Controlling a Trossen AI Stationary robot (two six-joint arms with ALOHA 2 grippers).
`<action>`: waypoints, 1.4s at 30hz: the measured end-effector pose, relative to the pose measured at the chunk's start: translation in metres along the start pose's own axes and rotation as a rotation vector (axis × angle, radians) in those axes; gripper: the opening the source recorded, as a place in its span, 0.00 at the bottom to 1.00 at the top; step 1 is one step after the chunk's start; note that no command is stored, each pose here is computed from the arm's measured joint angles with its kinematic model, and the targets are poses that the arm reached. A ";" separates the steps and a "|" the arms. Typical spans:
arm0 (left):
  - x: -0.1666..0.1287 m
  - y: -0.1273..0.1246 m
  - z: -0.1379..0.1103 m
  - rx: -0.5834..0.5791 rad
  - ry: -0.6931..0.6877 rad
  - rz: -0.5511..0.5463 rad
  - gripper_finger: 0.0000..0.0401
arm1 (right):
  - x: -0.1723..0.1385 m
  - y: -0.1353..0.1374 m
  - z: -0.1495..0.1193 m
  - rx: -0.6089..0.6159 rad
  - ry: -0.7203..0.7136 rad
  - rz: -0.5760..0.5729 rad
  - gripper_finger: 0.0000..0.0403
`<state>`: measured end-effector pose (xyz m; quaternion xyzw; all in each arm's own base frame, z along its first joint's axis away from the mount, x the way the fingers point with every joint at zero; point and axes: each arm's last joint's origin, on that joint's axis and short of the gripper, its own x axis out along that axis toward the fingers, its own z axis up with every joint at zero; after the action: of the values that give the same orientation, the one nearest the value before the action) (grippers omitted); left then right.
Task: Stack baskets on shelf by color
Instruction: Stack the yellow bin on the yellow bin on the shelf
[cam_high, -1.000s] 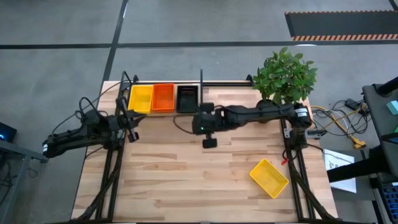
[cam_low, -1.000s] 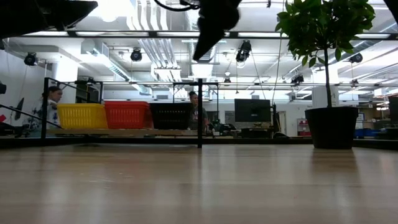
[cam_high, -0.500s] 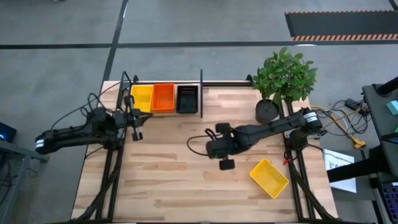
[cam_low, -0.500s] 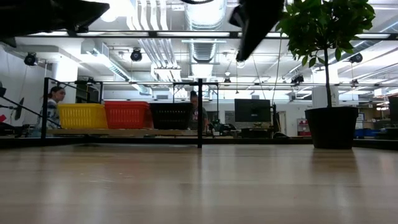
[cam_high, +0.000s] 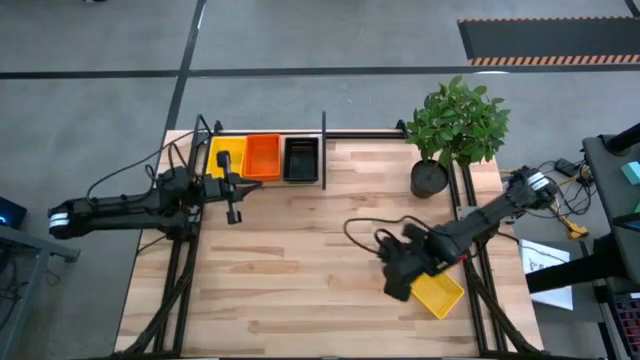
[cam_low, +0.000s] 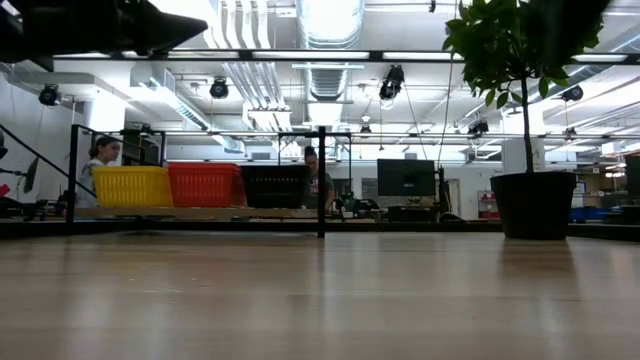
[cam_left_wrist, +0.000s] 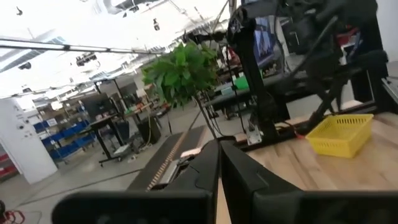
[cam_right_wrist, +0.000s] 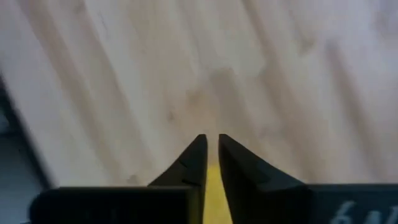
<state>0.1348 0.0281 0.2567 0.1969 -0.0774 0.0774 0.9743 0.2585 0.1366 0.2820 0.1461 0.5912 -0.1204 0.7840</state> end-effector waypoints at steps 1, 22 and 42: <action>0.001 0.000 0.000 0.000 -0.007 0.003 0.00 | 0.000 0.001 -0.007 0.046 0.022 0.012 0.10; 0.001 0.004 0.009 -0.008 -0.128 0.048 0.00 | 0.074 0.027 -0.058 0.262 0.281 -0.128 0.37; 0.015 -0.006 -0.004 -0.104 -0.062 -0.087 0.00 | 0.088 0.021 -0.035 -0.339 0.147 -0.157 0.03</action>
<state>0.1507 0.0263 0.2535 0.1517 -0.1028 0.0247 0.9827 0.2592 0.1679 0.1901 -0.0261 0.6684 -0.0686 0.7402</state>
